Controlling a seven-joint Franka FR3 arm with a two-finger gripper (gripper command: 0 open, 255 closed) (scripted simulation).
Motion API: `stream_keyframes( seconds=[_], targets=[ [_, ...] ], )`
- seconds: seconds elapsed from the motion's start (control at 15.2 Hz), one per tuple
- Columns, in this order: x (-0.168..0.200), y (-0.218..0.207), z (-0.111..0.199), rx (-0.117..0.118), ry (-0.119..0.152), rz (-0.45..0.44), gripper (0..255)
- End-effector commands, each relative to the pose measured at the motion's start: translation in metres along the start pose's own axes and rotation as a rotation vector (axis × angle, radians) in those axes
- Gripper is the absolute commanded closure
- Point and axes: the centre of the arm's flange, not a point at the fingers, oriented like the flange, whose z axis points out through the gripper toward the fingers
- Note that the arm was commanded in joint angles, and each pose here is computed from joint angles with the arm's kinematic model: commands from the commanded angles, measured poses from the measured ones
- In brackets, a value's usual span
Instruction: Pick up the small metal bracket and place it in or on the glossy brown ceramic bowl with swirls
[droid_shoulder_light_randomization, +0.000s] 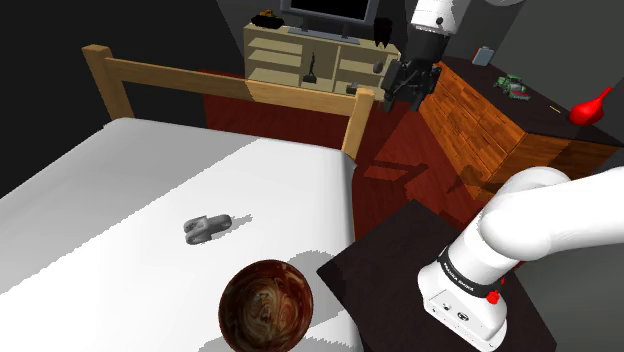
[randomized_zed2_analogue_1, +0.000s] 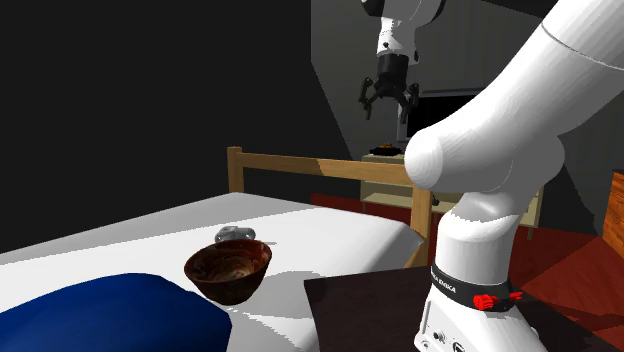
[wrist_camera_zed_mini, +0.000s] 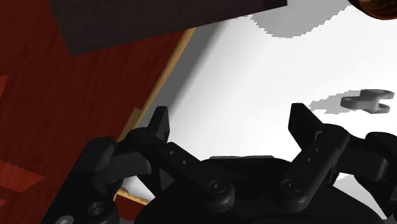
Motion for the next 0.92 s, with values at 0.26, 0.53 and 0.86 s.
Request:
stream_keyframes(
  seconds=[0.26,0.53,0.86],
  targets=[
    [0.013,-0.041,0.032,-0.006,0.000,-0.003,0],
    [0.027,-0.082,0.064,-0.012,0.000,-0.007,0],
    [0.043,-0.132,0.104,-0.019,0.000,-0.011,0]
  ],
)
